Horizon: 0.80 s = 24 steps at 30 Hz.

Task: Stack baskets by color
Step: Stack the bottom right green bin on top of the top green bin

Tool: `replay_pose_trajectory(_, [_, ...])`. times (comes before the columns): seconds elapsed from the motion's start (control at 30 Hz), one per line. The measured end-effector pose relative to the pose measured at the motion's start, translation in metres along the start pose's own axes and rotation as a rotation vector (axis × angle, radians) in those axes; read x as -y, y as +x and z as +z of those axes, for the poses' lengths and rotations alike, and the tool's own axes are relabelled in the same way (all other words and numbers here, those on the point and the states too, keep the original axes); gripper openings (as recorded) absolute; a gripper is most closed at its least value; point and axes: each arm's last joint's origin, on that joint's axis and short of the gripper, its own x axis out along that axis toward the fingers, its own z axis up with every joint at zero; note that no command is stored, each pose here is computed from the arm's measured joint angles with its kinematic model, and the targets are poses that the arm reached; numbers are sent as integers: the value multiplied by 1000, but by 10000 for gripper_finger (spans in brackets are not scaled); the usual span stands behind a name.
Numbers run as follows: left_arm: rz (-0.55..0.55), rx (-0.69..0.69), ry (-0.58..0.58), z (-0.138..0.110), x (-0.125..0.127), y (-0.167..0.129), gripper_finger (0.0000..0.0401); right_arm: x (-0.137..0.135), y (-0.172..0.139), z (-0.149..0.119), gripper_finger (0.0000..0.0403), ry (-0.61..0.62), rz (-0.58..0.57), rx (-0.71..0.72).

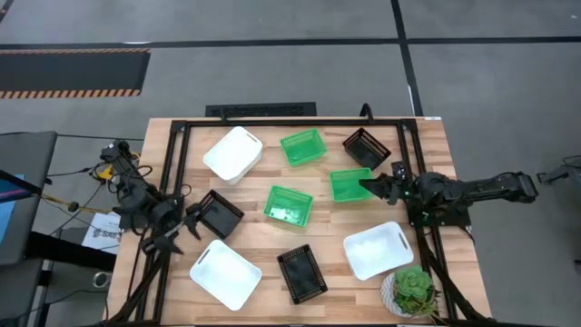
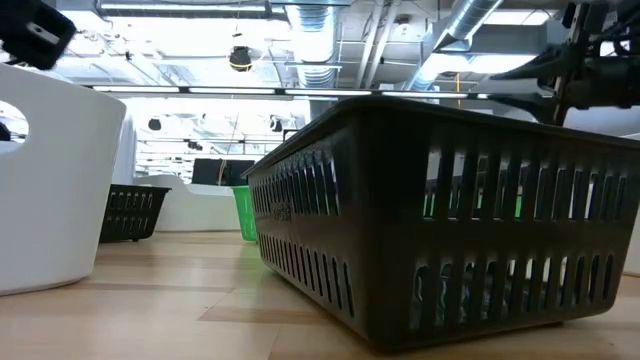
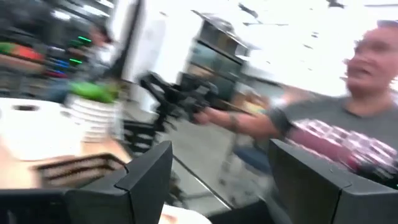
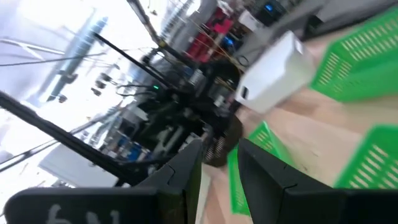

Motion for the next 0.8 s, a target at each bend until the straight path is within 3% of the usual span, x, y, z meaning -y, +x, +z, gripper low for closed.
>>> replay_pose_trajectory(0.17, [125, 52, -53, 2, -3, 0, 254, -5, 0, 4, 130, -42, 49, 39])
replay_pose_trajectory(0.4, [213, 100, -86, 4, -6, -1, 254, -6, 0, 5, 130, -89, 58, 48])
replay_pose_trajectory(0.63, [236, 144, -110, 7, -6, -1, 254, -7, 0, 5, 130, -48, 67, 53])
replay_pose_trajectory(0.8, [216, 210, -151, 13, -4, -2, 254, -7, 0, 6, 130, -112, 54, 60])
